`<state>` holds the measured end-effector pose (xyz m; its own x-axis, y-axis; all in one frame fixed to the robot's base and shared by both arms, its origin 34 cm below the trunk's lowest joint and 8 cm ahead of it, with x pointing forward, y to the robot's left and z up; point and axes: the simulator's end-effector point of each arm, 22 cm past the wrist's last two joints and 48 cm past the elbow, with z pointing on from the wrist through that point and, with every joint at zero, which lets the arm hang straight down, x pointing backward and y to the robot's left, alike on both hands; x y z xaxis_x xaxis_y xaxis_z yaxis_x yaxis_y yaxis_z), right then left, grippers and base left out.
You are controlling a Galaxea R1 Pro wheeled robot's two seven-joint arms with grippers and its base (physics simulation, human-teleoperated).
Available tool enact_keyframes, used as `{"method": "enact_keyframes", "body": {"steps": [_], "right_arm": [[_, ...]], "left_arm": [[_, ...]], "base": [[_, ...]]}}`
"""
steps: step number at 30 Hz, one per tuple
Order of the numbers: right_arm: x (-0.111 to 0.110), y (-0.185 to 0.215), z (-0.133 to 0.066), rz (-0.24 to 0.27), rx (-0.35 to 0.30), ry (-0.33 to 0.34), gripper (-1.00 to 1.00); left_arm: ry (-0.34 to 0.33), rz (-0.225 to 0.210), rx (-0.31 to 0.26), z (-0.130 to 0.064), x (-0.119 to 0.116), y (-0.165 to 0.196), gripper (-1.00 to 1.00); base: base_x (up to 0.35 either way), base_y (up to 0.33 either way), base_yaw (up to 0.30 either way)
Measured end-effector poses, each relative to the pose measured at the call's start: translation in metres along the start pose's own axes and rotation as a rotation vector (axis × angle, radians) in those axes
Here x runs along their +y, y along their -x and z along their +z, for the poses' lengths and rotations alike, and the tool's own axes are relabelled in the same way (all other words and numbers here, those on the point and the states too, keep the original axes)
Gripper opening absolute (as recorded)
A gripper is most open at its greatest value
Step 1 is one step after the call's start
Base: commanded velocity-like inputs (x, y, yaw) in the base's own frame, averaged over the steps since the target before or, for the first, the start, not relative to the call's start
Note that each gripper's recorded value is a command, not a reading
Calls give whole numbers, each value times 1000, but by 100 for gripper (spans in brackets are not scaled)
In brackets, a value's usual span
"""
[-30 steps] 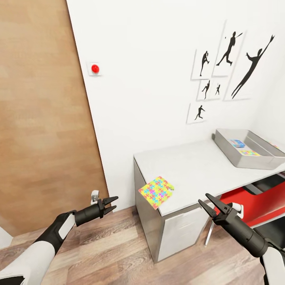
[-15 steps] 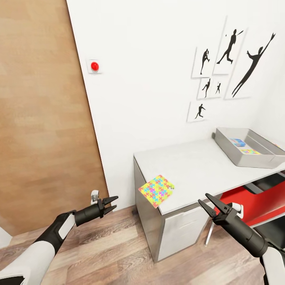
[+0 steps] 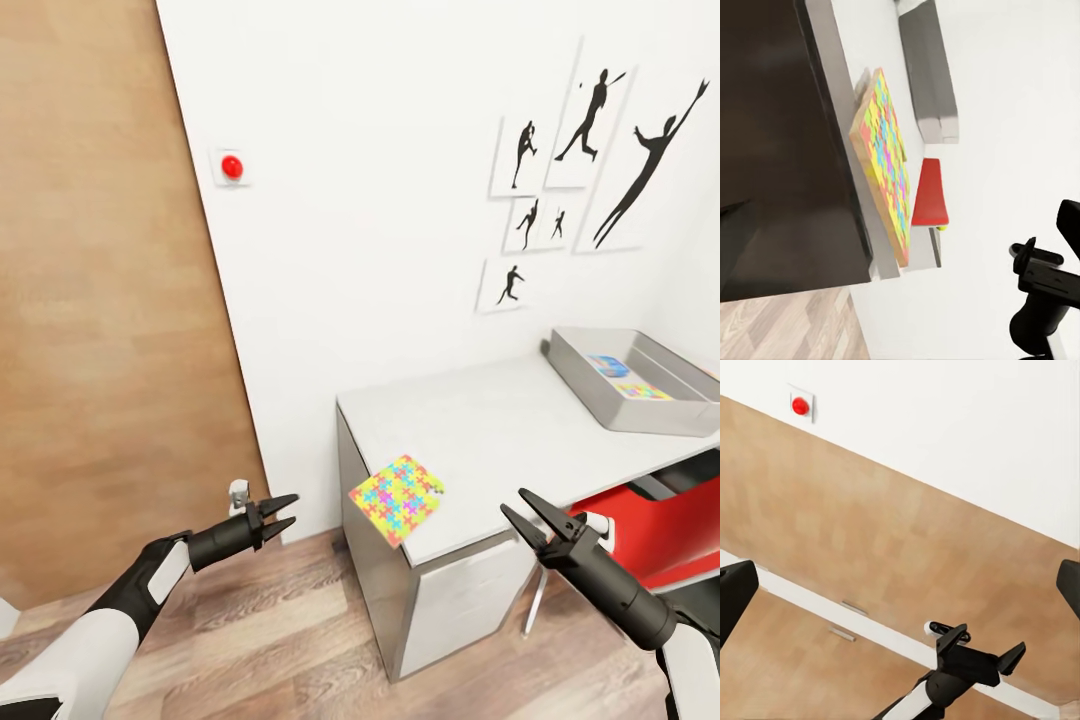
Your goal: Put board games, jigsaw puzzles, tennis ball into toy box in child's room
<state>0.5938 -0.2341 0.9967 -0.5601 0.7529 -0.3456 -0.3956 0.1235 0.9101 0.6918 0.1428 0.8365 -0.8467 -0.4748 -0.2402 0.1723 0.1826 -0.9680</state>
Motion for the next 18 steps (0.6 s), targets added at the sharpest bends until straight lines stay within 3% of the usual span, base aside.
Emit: {"method": "enact_keyframes", "body": {"steps": [10,18], "right_arm": [[0,0,0,1,0,0,100],[0,0,0,0,0,-1,100]], "left_arm": [[-1,0,-1,0,0,0,100],[-1,0,-1,0,0,0,100]], "base": [[55,-17,0],[76,-187,0]]}}
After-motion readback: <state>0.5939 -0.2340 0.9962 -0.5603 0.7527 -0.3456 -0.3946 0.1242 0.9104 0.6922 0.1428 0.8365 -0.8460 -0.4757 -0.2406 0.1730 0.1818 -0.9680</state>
